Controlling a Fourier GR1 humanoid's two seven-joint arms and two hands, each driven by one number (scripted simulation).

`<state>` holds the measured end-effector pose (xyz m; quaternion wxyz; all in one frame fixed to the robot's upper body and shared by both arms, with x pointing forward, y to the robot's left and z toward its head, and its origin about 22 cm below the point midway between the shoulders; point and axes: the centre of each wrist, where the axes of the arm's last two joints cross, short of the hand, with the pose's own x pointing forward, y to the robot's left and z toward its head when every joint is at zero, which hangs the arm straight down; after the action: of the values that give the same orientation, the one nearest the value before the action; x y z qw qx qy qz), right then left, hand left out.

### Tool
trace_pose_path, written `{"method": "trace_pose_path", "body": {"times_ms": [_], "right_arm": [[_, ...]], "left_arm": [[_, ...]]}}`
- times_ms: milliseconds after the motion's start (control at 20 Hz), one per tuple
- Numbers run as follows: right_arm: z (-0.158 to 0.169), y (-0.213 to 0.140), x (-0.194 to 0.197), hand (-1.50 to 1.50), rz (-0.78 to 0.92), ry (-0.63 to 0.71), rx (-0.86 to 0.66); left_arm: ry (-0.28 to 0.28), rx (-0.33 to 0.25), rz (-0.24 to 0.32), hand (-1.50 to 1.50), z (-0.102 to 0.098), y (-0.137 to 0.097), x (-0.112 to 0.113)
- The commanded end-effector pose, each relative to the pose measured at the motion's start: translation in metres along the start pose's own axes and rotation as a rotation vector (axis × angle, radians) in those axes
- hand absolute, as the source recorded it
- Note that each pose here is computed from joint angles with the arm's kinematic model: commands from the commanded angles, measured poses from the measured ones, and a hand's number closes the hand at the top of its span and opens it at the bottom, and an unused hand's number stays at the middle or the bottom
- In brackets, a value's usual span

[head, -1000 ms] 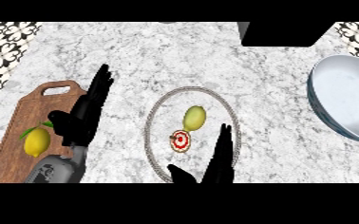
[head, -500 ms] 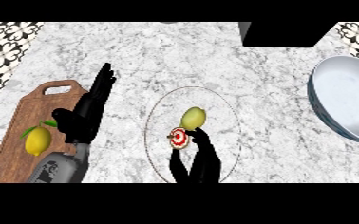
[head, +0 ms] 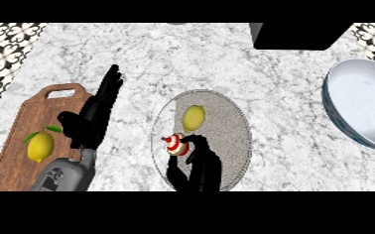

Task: Pick the cupcake from the placemat and place it in the bowl

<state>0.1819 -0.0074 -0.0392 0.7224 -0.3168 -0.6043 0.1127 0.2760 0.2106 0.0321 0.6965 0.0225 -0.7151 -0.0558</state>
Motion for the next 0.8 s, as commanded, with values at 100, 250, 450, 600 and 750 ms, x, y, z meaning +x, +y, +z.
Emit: {"method": "trace_pose_path", "body": {"times_ms": [100, 250, 450, 600, 750], "right_arm": [[-0.011, -0.064, 0.003, 1.5, -0.038, -0.111, 0.121], [-0.002, -0.108, -0.008, 1.5, -0.079, -0.249, 0.155], [-0.015, -0.157, -0.001, 1.5, -0.135, -0.411, 0.092], [-0.026, -0.187, 0.025, 1.5, -0.091, -0.53, 0.015], [-0.024, -0.216, 0.048, 1.5, -0.05, -0.564, -0.017]], "left_arm": [[-0.001, 0.015, -0.004, 0.0, -0.004, 0.006, 0.005], [0.003, 0.004, -0.005, 0.0, 0.0, 0.004, -0.008], [0.012, -0.005, -0.01, 0.0, 0.001, 0.006, 0.004], [0.015, 0.03, -0.006, 0.0, 0.004, 0.001, -0.004], [0.011, 0.028, -0.003, 0.0, 0.001, 0.011, -0.007]]}}
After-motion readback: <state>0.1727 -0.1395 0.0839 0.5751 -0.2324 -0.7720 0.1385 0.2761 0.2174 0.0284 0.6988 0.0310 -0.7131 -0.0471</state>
